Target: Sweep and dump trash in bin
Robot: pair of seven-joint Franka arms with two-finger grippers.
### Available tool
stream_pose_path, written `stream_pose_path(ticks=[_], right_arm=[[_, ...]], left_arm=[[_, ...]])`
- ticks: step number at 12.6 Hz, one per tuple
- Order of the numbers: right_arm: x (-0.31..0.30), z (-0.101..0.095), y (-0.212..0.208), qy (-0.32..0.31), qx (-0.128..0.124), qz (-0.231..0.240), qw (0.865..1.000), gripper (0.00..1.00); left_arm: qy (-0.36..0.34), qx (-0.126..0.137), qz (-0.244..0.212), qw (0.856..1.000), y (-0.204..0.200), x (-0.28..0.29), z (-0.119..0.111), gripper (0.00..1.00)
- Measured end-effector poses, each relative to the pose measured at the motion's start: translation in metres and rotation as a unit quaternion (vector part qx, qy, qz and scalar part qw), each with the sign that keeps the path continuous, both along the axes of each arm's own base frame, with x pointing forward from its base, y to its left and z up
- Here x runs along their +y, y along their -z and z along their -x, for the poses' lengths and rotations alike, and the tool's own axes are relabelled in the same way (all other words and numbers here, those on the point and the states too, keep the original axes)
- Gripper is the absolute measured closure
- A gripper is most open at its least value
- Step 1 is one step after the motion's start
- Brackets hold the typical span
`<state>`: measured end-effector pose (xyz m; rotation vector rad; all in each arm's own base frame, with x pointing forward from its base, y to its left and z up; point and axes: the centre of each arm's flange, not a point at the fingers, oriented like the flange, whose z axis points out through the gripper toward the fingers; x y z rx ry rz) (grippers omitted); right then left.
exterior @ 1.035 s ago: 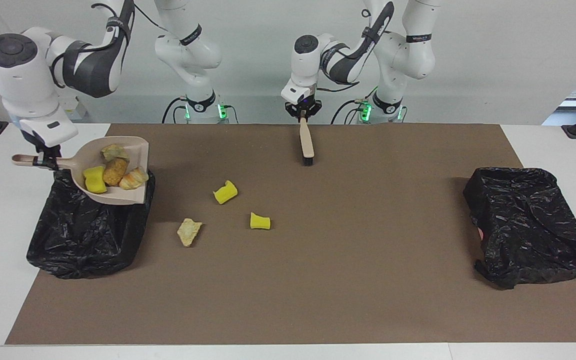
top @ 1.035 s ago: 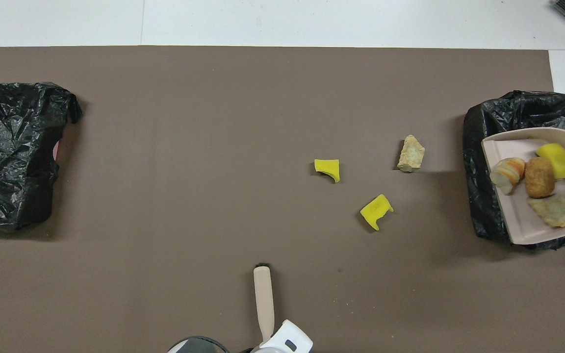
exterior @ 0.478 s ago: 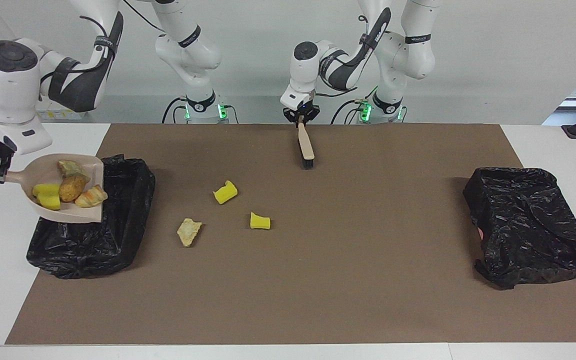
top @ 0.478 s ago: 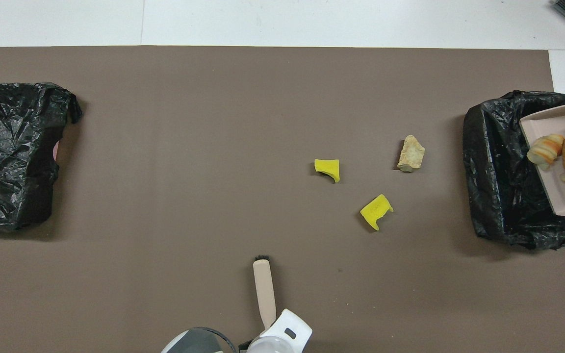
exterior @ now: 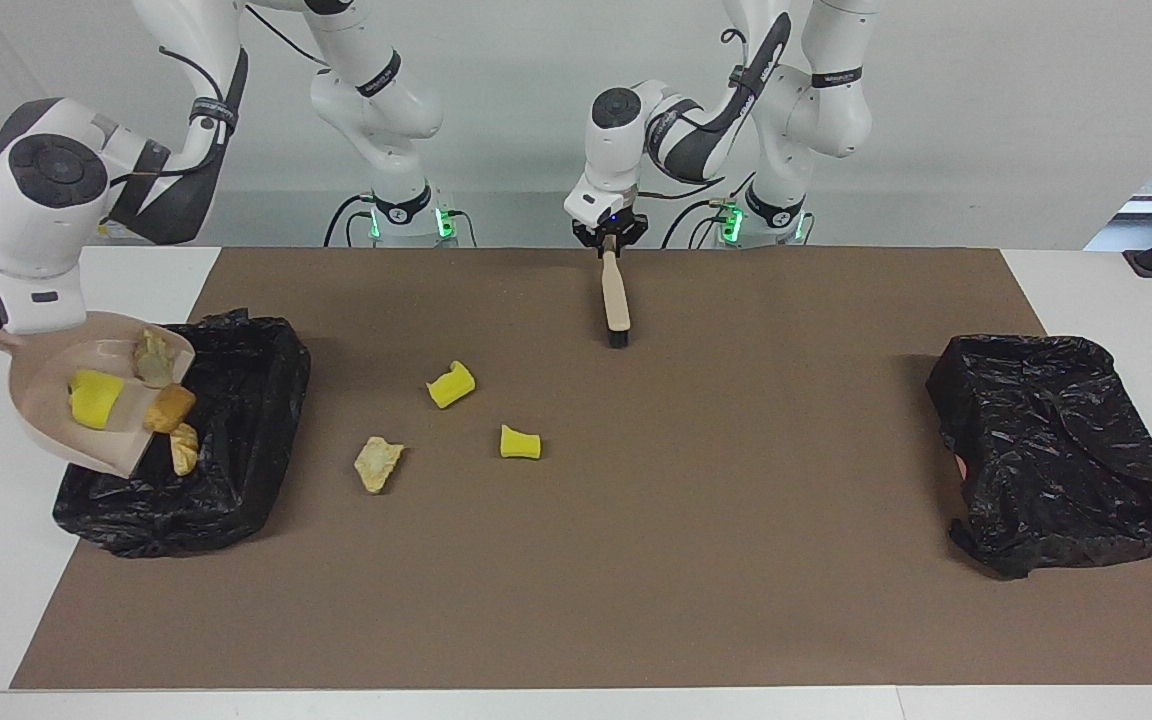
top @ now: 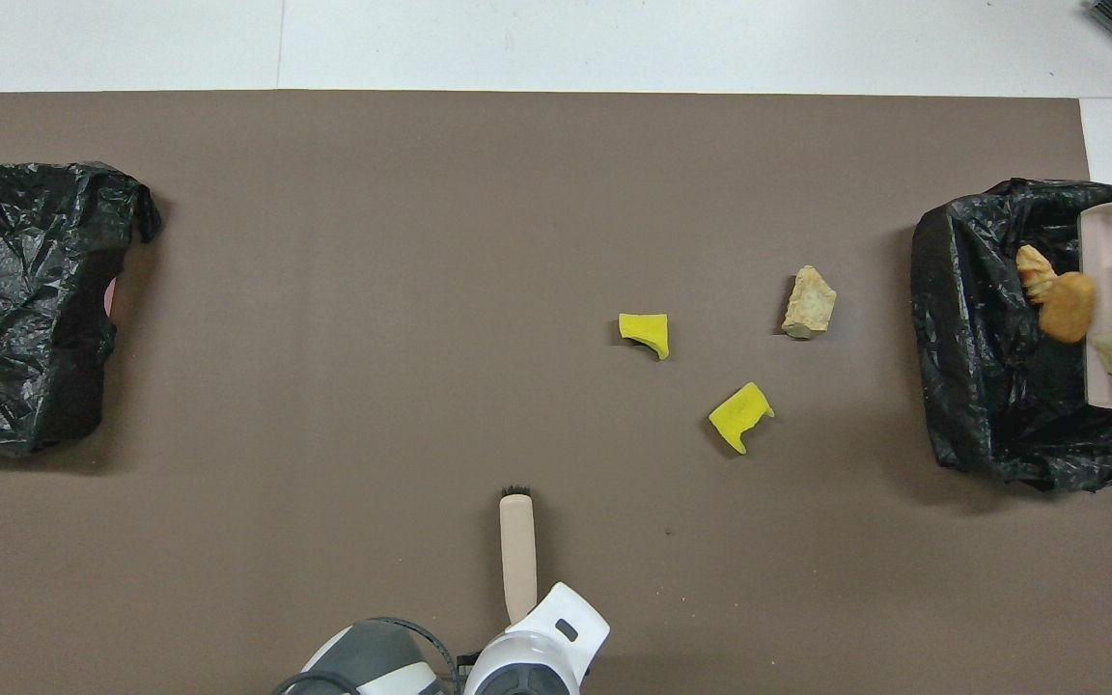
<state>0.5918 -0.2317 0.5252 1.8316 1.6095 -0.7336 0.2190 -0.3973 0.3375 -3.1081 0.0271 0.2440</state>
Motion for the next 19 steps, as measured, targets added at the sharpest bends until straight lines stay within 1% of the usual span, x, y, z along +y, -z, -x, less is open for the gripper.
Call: stream_pose_path(ticks=[2, 4, 5, 6, 7, 8, 9, 10, 12, 13, 15, 16, 17, 18, 19], right_arm=[[0.002, -0.001, -0.003, -0.002, 0.001, 0.008, 1.0, 0.67], [0.002, -0.001, -0.005, -0.01, 0.008, 0.017, 1.0, 0.67], [0.003, -0.002, -0.006, -0.016, 0.013, 0.018, 1.0, 0.67], [0.004, -0.003, -0.008, -0.027, 0.023, 0.019, 0.999, 0.67], [0.005, -0.004, -0.01, -0.041, 0.035, 0.019, 0.998, 0.67], [0.005, -0.005, -0.016, -0.052, 0.042, 0.021, 0.998, 0.67], [0.004, -0.006, -0.022, -0.059, 0.044, 0.023, 0.997, 0.67], [0.004, -0.006, -0.026, -0.06, 0.042, 0.024, 0.997, 0.67], [0.003, -0.007, -0.033, -0.055, 0.032, 0.034, 0.997, 0.67], [0.002, -0.005, -0.042, -0.049, 0.02, 0.054, 0.997, 0.67], [0.01, 0.006, -0.078, -0.042, -0.012, 0.111, 0.993, 0.67], [0.018, 0.012, -0.086, -0.041, -0.02, 0.124, 0.991, 0.67], [0.027, 0.017, -0.082, -0.038, -0.026, 0.127, 0.991, 0.67], [0.036, 0.021, -0.071, -0.036, -0.029, 0.127, 0.991, 0.67], [0.045, 0.022, -0.054, -0.036, -0.026, 0.124, 0.991, 0.67]], left_arm=[[0.002, 0.0, 0.0, 1.0, 0.0, 0.0, 0.0, 0.58], [0.001, 0.001, 0.0, 1.0, 0.001, 0.0, -0.001, 0.56], [0.002, 0.001, 0.001, 1.0, 0.0, 0.001, -0.003, 0.45], [0.003, -0.001, 0.005, 1.0, -0.003, 0.003, -0.012, 0.33], [0.006, -0.001, 0.01, 1.0, -0.009, 0.007, -0.027, 0.21], [0.009, -0.001, 0.017, 1.0, -0.019, 0.013, -0.046, 0.07], [0.014, -0.006, 0.02, 1.0, -0.031, 0.019, -0.066, 0.0], [0.019, -0.015, 0.02, 0.999, -0.045, 0.027, -0.087, 0.0], [0.022, -0.029, 0.024, 0.999, -0.081, 0.056, -0.14, 0.0], [0.022, -0.036, 0.03, 0.999, -0.099, 0.074, -0.166, 0.0], [0.028, -0.053, 0.039, 0.997, -0.139, 0.124, -0.217, 0.0], [0.03, -0.063, 0.038, 0.997, -0.154, 0.149, -0.236, 0.0], [0.03, -0.075, 0.036, 0.996, -0.17, 0.172, -0.252, 0.0], [0.03, -0.081, 0.035, 0.996, -0.185, 0.194, -0.264, 0.0], [0.037, -0.08, 0.035, 0.995, -0.201, 0.217, -0.274, 0.0]])
